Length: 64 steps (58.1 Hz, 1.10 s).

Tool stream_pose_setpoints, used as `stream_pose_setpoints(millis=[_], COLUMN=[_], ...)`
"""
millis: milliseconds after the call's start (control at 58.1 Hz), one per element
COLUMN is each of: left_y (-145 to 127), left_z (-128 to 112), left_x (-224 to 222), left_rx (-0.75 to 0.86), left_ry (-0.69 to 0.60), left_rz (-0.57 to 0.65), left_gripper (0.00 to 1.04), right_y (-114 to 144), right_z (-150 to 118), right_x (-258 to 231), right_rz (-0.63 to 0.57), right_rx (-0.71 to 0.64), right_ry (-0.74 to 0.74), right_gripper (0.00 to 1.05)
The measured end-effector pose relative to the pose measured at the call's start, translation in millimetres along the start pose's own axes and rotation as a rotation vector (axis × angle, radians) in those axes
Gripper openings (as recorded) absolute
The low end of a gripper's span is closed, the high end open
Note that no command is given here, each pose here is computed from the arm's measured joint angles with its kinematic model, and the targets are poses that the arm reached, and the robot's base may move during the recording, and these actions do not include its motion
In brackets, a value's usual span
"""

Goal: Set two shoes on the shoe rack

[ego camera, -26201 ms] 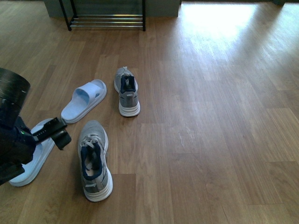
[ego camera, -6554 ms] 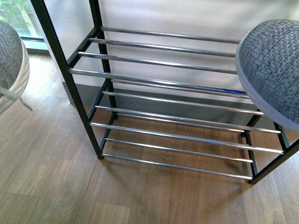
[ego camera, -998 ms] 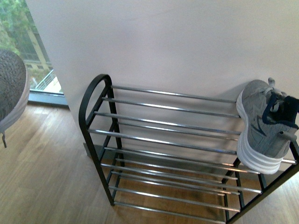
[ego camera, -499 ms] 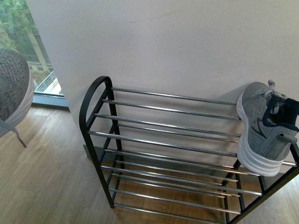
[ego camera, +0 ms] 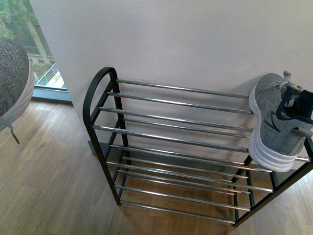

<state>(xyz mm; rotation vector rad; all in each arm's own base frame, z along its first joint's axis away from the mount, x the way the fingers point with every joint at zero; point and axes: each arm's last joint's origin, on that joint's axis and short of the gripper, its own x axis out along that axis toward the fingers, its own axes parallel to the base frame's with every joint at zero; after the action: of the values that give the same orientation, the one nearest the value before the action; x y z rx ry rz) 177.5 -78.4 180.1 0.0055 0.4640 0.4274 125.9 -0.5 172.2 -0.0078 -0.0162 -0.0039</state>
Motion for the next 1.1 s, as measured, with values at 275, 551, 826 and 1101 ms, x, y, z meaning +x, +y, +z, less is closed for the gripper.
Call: stream_pose_setpoints(millis=[275, 551, 826, 1101], left_y=[0.0, 0.0, 0.0, 0.0], left_z=[0.0, 0.0, 0.0, 0.0], left_x=[0.0, 0.0, 0.0, 0.0], left_rx=[0.0, 0.0, 0.0, 0.0], left_ry=[0.0, 0.0, 0.0, 0.0], left_rz=[0.0, 0.0, 0.0, -0.001], left_gripper=[0.02, 0.02, 0.02, 0.02], right_y=[0.0, 0.0, 0.0, 0.1], right_z=[1.2, 1.2, -2.1, -1.9], right_x=[-8.2, -14.4, -22.1, -29.0], right_rz=[0.0, 0.0, 0.001, 0.001], right_rx=[0.0, 0.0, 0.0, 0.001], right_ry=[-0.005, -0.005, 0.02, 0.001], right_gripper=[0.02, 0.02, 0.02, 0.02])
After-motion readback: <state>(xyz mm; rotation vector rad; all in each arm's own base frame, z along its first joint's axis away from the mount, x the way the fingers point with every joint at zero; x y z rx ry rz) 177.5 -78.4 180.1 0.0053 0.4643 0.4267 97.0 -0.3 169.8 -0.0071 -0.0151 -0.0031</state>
